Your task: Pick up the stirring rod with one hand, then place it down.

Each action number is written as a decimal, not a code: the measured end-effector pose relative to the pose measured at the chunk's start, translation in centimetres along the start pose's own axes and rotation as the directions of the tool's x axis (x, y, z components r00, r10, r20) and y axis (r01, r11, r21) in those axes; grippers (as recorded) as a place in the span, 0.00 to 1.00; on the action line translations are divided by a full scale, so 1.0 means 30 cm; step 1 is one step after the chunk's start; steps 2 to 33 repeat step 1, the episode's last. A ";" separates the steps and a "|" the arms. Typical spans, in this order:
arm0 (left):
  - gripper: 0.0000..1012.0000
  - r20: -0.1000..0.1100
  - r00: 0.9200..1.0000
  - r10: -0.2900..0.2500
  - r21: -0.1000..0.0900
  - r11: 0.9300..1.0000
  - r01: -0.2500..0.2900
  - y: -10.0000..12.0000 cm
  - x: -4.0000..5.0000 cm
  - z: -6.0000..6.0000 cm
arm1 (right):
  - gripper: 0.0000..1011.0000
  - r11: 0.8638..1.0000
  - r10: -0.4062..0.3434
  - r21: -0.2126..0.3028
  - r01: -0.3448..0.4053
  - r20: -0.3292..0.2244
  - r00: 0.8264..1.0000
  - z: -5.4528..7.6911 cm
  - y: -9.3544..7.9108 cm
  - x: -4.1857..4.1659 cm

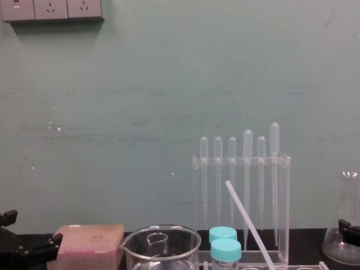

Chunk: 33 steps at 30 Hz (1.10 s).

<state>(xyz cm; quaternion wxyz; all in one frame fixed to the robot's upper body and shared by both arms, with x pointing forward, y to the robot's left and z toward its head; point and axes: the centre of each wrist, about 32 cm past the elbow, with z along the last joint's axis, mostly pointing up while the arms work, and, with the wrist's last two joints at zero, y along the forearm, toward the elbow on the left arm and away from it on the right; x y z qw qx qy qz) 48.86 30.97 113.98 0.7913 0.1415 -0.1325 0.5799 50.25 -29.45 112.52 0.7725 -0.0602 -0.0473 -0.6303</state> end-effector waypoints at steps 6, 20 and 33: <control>0.99 0.000 1.000 0.000 0.000 1.000 0.000 0.000 0.000 0.000 | 0.99 1.000 0.000 0.000 0.000 0.000 1.000 0.000 0.000 0.000; 0.99 0.000 1.000 0.000 0.000 1.000 0.000 0.000 0.000 0.000 | 0.99 1.000 0.000 0.000 0.000 0.000 1.000 0.000 0.000 0.000; 0.99 0.000 1.000 0.000 0.000 1.000 0.000 0.000 0.000 0.000 | 0.99 1.000 0.000 0.000 0.000 0.000 1.000 0.000 0.000 0.000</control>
